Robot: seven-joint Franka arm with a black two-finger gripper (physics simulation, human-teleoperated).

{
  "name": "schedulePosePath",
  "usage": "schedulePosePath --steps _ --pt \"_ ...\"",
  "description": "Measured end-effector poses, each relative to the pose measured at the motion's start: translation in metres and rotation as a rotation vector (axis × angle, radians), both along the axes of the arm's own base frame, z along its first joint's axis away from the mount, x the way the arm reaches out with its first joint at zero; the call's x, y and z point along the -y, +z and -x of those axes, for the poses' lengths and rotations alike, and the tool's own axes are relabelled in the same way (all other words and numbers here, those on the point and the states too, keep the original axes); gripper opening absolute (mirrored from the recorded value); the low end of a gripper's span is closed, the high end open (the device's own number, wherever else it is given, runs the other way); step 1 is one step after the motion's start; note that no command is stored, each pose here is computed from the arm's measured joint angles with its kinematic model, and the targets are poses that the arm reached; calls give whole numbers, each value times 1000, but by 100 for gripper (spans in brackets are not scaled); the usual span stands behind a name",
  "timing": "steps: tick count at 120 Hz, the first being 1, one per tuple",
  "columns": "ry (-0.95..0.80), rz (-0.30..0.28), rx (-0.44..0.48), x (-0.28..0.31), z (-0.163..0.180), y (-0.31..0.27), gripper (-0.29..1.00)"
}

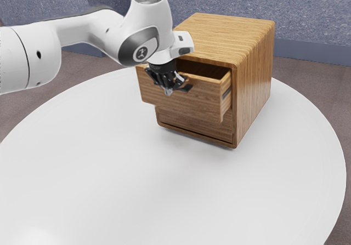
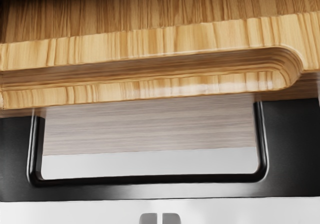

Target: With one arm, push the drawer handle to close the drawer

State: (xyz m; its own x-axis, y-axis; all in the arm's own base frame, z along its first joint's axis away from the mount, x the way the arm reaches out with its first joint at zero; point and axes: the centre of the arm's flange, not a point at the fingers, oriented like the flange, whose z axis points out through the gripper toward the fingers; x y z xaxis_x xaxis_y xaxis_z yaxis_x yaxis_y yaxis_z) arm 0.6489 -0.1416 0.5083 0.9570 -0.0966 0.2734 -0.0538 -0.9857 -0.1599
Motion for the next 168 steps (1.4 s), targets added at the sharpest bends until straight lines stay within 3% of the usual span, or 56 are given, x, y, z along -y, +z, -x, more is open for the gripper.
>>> schedulePosePath --steps 131,145,168 --pt "-27 -27 184 -5 -60 -15 -8" --pt "-36 -21 178 3 -47 2 -8" --pt "-49 5 156 13 11 73 -8"
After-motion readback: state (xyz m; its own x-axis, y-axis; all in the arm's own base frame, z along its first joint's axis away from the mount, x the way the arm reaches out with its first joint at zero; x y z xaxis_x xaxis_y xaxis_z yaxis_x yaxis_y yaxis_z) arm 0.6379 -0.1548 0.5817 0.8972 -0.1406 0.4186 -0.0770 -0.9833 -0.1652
